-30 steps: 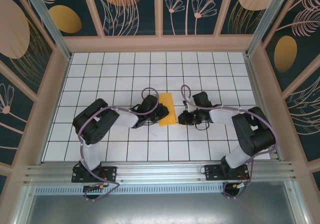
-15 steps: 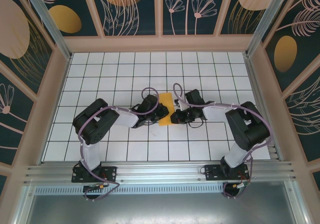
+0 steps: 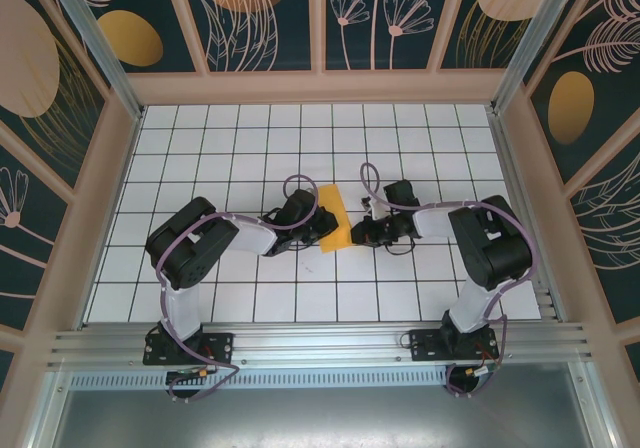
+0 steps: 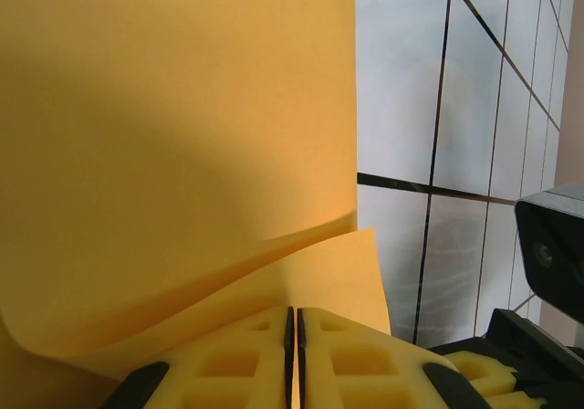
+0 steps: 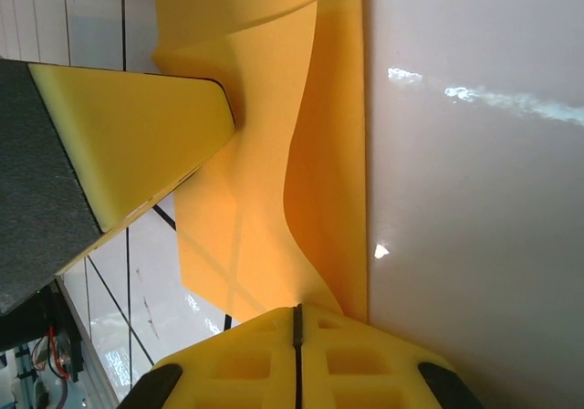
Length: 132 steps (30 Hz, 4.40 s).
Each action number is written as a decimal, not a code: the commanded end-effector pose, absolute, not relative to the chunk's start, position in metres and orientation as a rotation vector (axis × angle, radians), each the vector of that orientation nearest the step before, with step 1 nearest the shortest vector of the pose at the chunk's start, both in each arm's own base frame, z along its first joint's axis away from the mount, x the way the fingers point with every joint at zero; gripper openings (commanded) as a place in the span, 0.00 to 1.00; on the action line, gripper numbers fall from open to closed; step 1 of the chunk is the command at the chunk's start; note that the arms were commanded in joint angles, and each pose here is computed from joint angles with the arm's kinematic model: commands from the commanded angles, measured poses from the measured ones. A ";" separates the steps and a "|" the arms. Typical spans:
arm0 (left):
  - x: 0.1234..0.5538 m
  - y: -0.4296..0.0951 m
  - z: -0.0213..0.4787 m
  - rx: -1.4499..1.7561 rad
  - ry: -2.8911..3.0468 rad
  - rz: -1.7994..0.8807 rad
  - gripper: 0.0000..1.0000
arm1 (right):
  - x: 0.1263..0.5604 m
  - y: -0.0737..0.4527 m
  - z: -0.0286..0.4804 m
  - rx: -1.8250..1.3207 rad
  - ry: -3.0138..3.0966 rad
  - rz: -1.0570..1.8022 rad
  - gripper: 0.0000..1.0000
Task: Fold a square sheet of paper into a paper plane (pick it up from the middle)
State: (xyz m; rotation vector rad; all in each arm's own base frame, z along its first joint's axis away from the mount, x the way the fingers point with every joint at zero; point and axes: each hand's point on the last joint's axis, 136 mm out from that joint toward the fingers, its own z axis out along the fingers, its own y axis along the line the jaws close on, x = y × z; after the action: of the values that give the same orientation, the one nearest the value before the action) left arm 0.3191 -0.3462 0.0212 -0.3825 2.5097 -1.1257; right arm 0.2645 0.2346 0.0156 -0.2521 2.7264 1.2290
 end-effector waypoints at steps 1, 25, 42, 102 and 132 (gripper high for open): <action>0.322 -0.349 0.021 -0.342 2.515 -1.099 0.17 | 0.240 0.206 -0.023 -0.079 2.918 1.139 0.08; 0.292 -0.385 0.053 -0.300 2.419 -1.423 0.11 | 0.250 0.211 -0.014 -0.065 2.864 1.187 0.05; 0.309 -0.378 0.023 -0.297 2.422 -1.263 0.12 | 0.252 0.211 -0.014 -0.052 2.859 1.179 0.05; 0.326 -0.350 -0.003 -0.324 2.558 -0.992 0.13 | 0.263 0.184 -0.034 -0.043 3.004 0.715 0.00; 0.359 -0.309 0.001 -0.367 2.560 -0.743 0.18 | 0.261 0.184 -0.036 -0.042 3.006 0.692 0.00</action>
State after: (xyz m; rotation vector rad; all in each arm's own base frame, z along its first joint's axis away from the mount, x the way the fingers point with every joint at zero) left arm 0.3467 -0.3497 0.0191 -0.3053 2.5355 -0.9590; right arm 0.2865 0.2265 0.0133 -0.1430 2.8072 1.0078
